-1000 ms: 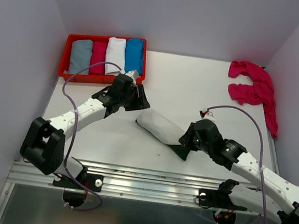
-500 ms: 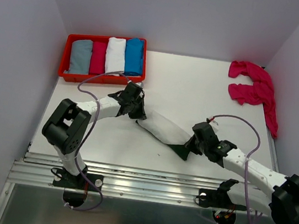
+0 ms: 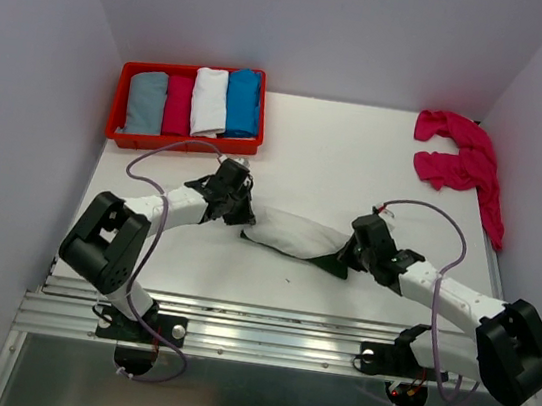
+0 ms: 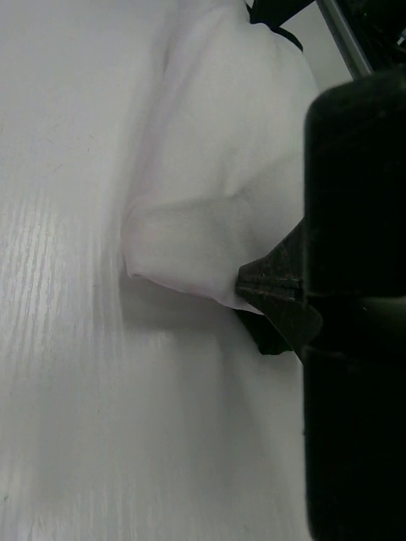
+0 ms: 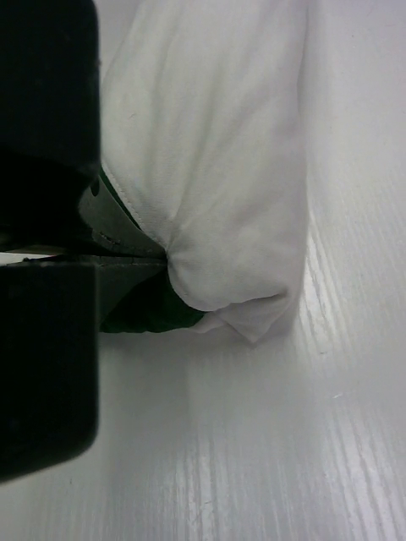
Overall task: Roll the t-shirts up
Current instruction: Roll the T-shirt to the center of the board.
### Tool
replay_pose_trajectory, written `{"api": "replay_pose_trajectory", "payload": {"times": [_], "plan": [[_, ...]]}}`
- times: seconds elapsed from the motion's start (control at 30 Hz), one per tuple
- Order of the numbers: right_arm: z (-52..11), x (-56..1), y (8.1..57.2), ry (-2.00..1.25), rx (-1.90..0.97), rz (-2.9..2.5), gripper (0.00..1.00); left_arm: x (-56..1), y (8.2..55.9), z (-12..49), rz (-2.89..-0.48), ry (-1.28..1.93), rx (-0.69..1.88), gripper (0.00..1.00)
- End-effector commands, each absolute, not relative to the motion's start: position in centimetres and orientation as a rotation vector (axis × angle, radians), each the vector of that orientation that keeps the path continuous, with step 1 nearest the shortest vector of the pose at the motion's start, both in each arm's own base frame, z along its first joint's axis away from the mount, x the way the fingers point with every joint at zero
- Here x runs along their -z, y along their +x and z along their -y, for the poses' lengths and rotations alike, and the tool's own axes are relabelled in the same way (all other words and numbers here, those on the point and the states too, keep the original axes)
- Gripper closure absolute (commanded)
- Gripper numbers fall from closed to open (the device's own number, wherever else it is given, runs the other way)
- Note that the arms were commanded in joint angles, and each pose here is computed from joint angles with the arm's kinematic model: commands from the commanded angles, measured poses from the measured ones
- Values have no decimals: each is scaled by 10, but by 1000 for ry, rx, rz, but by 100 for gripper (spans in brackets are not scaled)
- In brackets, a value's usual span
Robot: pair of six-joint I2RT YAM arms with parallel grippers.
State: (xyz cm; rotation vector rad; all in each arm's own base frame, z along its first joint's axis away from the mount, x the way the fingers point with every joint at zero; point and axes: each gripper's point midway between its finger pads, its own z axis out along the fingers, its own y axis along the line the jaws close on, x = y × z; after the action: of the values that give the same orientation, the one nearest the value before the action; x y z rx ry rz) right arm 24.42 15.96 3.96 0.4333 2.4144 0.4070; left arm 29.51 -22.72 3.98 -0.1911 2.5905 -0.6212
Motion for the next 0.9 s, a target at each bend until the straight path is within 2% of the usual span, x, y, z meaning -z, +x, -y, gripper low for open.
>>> {"api": "replay_pose_trajectory", "payload": {"times": [0.0, 0.13, 0.3, 0.43, 0.47, 0.5, 0.6, 0.63, 0.87], "plan": [[-148, -47, 253, 336, -290, -2417, 99, -68, 294, 207, -2522, -230, 537, 100], [-152, -89, 266, 283, -309, -2344, 97, -102, 303, 194, -2443, -250, 483, 100], [-150, -149, 271, 263, -361, -2227, 86, -140, 312, 176, -2362, -277, 461, 96], [-148, -158, 262, 309, -400, -2219, 81, -146, 309, 168, -2345, -291, 475, 86], [-148, -157, 260, 317, -409, -2225, 77, -145, 307, 167, -2349, -290, 483, 80], [-149, -155, 256, 346, -434, -2236, 76, -145, 305, 169, -2350, -282, 510, 65], [-152, -141, 243, 364, -483, -2276, 73, -134, 295, 174, -2386, -274, 559, 51], [-152, -137, 241, 380, -493, -2285, 72, -133, 294, 174, -2388, -277, 566, 48], [-150, -130, 233, 378, -506, -2292, 70, -146, 302, 163, -2359, -292, 527, 47]]}}
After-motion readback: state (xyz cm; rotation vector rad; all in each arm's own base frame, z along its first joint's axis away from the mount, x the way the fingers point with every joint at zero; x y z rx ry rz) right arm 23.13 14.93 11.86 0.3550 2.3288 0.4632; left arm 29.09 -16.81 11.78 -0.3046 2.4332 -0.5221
